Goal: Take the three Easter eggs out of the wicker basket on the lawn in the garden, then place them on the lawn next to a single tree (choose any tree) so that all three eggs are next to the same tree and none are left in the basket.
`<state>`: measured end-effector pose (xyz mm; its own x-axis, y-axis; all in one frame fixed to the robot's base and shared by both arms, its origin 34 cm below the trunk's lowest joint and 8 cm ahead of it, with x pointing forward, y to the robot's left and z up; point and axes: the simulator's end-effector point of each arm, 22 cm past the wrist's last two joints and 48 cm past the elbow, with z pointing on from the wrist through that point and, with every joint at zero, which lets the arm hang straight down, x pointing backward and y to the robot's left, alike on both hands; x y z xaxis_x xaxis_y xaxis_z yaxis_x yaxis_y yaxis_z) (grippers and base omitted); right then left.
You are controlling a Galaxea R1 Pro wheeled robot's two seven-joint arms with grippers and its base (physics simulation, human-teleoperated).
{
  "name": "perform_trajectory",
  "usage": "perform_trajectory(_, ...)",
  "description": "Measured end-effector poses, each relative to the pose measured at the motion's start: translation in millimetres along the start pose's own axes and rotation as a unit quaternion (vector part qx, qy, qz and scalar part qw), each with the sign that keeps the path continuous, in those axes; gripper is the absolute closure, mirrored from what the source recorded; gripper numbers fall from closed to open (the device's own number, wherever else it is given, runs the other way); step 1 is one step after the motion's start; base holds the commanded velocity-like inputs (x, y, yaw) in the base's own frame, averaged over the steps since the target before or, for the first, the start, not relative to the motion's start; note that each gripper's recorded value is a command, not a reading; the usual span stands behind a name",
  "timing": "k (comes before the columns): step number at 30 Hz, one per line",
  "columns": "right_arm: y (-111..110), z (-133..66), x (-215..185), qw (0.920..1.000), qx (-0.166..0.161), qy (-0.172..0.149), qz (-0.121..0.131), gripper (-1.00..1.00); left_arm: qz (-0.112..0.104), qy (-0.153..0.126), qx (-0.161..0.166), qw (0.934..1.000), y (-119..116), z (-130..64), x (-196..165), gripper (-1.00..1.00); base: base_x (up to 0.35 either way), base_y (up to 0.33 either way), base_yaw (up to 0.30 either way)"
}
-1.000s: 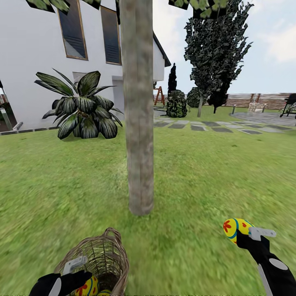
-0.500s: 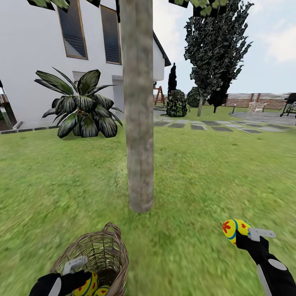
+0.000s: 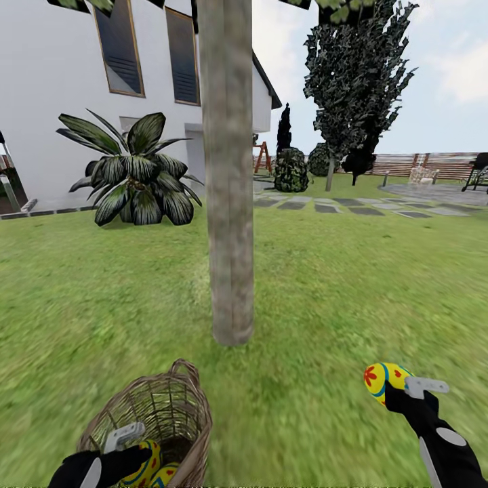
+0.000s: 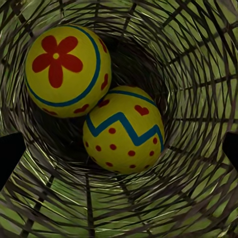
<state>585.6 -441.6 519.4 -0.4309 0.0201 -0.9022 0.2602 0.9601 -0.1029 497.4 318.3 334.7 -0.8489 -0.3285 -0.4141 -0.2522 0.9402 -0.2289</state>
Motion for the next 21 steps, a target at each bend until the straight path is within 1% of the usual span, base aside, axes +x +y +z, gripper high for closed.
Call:
perform_trajectory(8, 0.6, 3.4, 18.5, 1.0000, 0.001, 0.000, -0.003, 1.00, 0.001, 0.000, 0.000, 1.0000, 5.0, 13.7, 11.6, -1.00, 0.000, 0.000, 0.000)
perform_trajectory(11, 7.7, 3.9, 27.3, 1.0000, -0.003, 0.001, 0.002, 1.00, 0.001, 0.000, 0.000, 1.0000, 6.7, 18.8, 16.0, -1.00, 0.000, 0.000, 0.000)
perform_trajectory(15, 9.2, 5.5, 36.6, 1.0000, -0.004, 0.002, 0.003, 1.00, 0.001, 0.000, 0.001, 1.0000, 8.4, 25.8, 22.2, -1.00, 0.000, 0.000, 0.000)
perform_trajectory(21, 10.9, 10.1, 48.7, 0.9999, -0.005, 0.013, 0.000, 1.00, -0.001, 0.011, -0.003, 0.9999, 13.2, 32.5, 30.5, -1.00, 0.000, 0.000, 0.000)
